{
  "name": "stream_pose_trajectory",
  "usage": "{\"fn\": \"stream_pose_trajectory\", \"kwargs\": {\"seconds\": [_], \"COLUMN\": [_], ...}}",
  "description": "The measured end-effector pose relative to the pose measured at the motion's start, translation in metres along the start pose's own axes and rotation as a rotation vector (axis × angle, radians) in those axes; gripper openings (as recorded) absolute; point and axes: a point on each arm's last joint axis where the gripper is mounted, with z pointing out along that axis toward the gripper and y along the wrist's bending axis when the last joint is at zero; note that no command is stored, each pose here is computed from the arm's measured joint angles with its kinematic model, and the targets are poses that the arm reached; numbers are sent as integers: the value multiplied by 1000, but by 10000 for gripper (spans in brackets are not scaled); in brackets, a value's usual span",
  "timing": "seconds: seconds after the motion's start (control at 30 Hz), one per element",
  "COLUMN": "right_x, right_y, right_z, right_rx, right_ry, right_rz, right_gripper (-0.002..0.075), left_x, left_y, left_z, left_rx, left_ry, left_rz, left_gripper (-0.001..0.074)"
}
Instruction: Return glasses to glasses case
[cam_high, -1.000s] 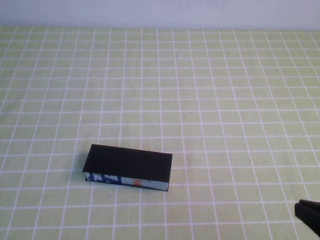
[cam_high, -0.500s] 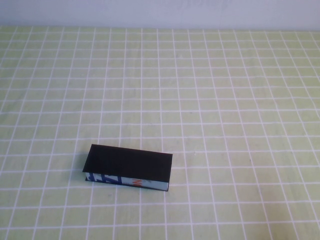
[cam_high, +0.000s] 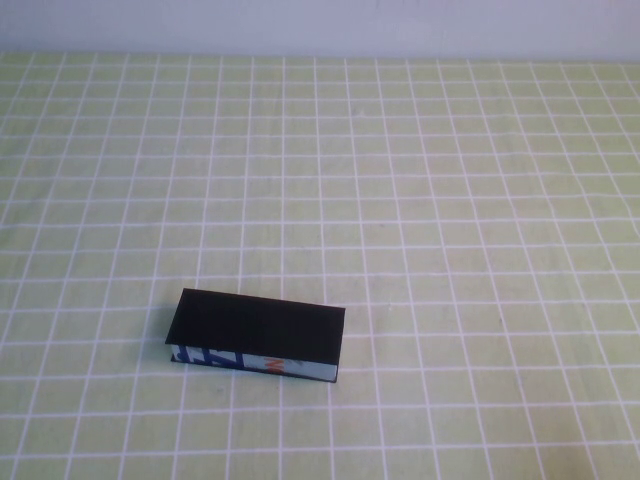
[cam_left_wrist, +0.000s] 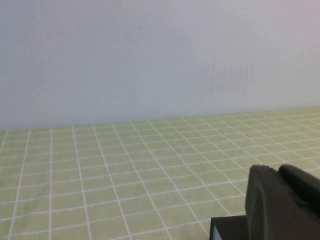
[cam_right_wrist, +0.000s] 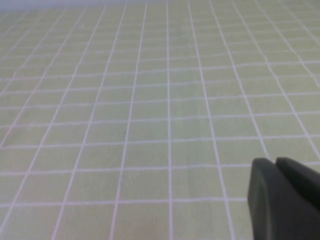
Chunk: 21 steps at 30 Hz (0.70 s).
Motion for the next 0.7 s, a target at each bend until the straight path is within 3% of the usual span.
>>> {"fn": "stream_pose_trajectory", "kwargs": {"seconds": [0.7], "right_x": [2], "right_y": [0], "right_z": [0], "right_rx": [-5], "right_ry": [26], "right_rz": [0], "right_gripper": [-11], "left_x": [0], "left_y": [0], "left_z": [0], "left_rx": [0], "left_ry": [0], "left_rz": [-5], "left_gripper": [-2]}}
